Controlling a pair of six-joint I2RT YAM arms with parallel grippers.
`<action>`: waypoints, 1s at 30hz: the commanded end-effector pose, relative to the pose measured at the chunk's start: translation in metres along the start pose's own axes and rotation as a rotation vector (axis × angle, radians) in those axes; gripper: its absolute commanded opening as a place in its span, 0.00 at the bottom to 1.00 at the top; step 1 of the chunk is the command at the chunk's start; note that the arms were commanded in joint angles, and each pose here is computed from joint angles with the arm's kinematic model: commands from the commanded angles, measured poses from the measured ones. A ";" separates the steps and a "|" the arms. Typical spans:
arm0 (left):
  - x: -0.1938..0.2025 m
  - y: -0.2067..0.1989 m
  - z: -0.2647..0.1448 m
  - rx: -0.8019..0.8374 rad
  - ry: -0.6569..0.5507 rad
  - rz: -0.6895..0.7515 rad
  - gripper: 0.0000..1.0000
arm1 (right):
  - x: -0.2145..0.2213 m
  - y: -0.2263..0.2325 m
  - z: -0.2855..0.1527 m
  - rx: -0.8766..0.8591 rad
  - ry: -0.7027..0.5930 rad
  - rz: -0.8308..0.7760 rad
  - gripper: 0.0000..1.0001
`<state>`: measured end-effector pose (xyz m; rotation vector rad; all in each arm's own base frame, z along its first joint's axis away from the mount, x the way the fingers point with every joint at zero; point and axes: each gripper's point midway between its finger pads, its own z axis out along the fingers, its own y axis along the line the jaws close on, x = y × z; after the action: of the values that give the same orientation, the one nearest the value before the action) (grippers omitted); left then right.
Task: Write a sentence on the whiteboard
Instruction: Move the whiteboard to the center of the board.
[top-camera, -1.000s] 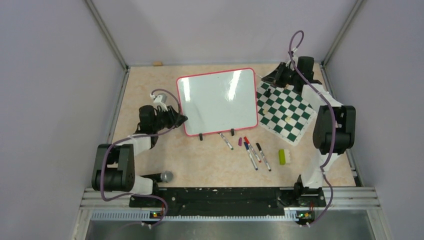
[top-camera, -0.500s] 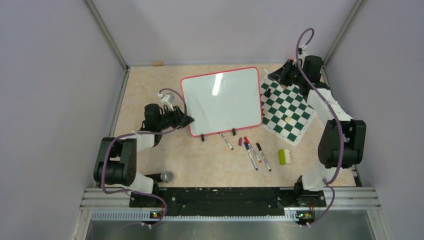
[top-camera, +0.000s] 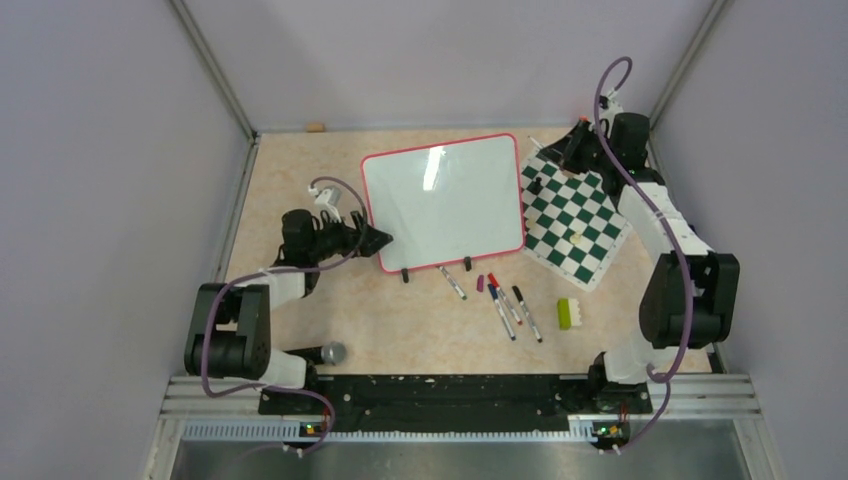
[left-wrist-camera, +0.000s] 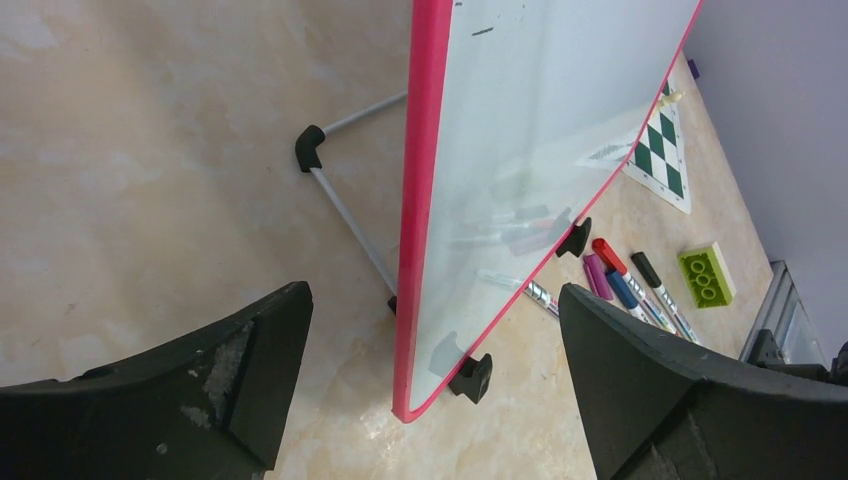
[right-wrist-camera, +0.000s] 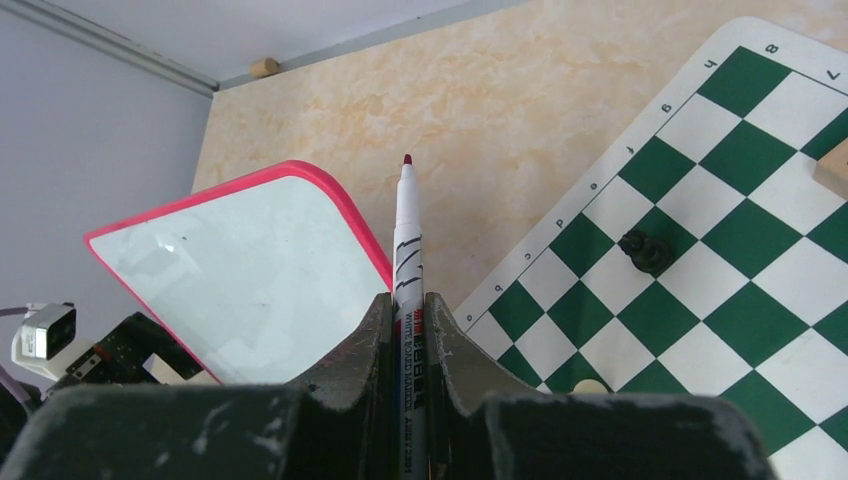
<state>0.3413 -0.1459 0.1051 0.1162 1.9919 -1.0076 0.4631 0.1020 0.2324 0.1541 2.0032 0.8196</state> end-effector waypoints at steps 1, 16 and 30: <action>-0.026 -0.019 -0.011 0.079 -0.104 0.094 0.99 | -0.022 0.030 -0.016 -0.073 -0.073 -0.064 0.00; -0.038 -0.037 -0.014 0.164 -0.060 0.242 0.99 | -0.032 0.108 -0.046 -0.116 -0.152 -0.215 0.00; -0.041 -0.010 -0.015 0.021 -0.073 0.236 0.94 | -0.021 0.124 -0.066 -0.154 -0.153 -0.269 0.00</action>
<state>0.3422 -0.1411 0.1432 0.3391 1.8488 -0.9309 0.4068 0.1579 0.3237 -0.0951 1.8234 0.7882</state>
